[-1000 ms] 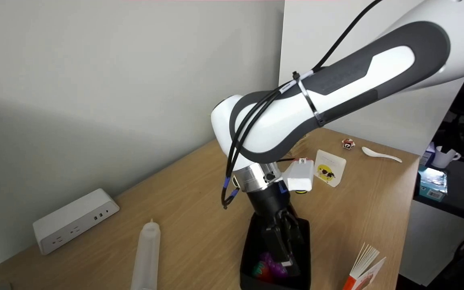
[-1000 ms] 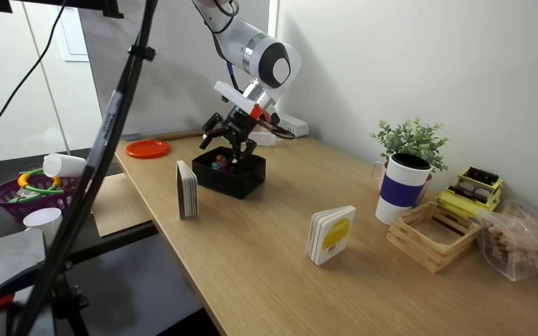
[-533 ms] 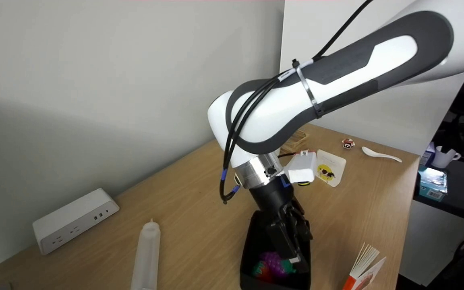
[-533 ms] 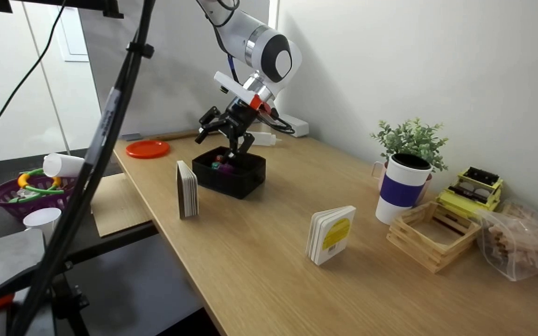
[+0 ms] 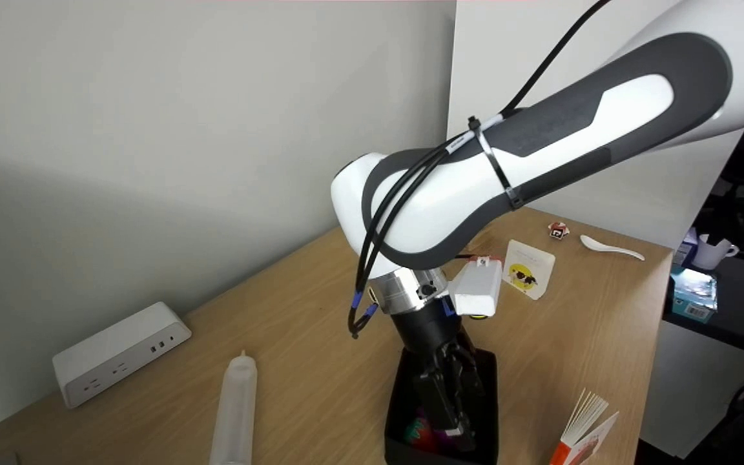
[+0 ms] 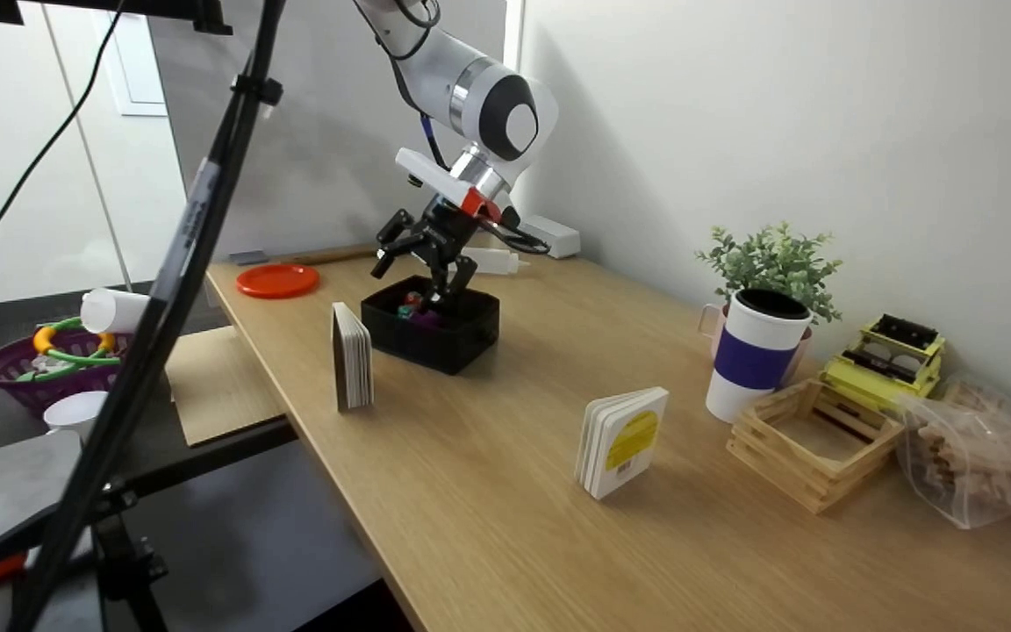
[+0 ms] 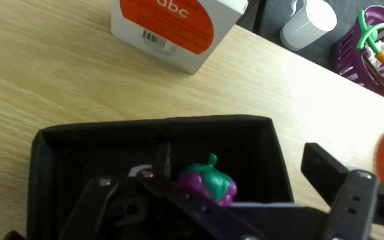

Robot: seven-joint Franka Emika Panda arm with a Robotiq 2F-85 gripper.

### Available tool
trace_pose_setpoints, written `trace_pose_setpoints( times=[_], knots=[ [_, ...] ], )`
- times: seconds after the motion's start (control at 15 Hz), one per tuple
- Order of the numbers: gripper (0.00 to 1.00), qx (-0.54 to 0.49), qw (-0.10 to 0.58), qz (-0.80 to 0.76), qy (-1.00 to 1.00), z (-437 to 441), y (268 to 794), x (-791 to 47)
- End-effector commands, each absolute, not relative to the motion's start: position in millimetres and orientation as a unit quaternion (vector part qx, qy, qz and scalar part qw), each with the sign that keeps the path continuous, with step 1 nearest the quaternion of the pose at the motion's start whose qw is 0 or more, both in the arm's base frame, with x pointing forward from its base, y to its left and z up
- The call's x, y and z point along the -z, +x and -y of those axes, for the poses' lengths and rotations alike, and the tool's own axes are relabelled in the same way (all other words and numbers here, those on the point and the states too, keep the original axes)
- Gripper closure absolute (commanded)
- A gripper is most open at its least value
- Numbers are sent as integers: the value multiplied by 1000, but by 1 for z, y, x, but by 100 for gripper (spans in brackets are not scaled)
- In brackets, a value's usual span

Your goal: Take the plastic grapes and strawberry from the black box one at a time and put them on the table

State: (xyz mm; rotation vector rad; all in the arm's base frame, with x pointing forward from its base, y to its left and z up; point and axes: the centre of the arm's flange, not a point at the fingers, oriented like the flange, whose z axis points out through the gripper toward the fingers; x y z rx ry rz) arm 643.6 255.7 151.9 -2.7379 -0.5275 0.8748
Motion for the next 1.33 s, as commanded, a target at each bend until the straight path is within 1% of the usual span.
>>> trace_pose_setpoints(
  times=[0.0, 0.53, 1.27],
  knots=[
    [0, -282, 108, 162, -939, -253, 633, -132],
    [0, -288, 98, 125, -944, -246, 627, -121],
    [0, -247, 66, 122, -959, -259, 627, -130]
  ],
)
